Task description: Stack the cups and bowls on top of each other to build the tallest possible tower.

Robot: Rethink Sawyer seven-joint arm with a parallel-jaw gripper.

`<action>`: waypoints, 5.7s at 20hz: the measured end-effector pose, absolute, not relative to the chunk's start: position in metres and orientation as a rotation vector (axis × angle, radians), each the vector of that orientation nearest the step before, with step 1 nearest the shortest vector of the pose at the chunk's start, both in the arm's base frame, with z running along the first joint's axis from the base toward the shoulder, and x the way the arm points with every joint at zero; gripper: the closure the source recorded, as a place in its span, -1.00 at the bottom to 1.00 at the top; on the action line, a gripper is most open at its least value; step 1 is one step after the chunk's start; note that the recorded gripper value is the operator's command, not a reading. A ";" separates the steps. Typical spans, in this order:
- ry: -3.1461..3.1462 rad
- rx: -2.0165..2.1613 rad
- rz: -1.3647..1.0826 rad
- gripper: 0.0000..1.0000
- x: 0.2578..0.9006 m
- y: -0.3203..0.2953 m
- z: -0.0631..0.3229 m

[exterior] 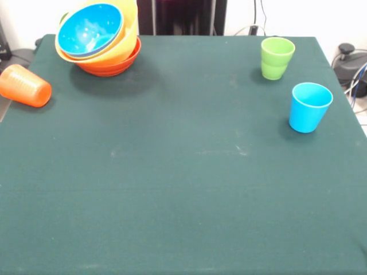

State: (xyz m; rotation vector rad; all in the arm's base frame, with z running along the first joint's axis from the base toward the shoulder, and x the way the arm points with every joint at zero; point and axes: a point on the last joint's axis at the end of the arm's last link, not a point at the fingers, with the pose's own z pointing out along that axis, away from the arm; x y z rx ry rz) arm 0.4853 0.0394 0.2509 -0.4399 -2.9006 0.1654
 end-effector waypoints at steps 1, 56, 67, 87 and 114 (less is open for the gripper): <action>-2.902 -0.486 0.130 1.00 0.488 0.020 0.246; -2.906 0.247 -0.036 -1.00 0.453 0.006 0.126; -2.893 0.135 -0.006 -1.00 0.444 -0.020 0.121; -2.999 0.007 -0.175 -1.00 0.487 -0.026 0.037; -3.059 -0.158 -0.016 -1.00 0.496 -0.019 -0.023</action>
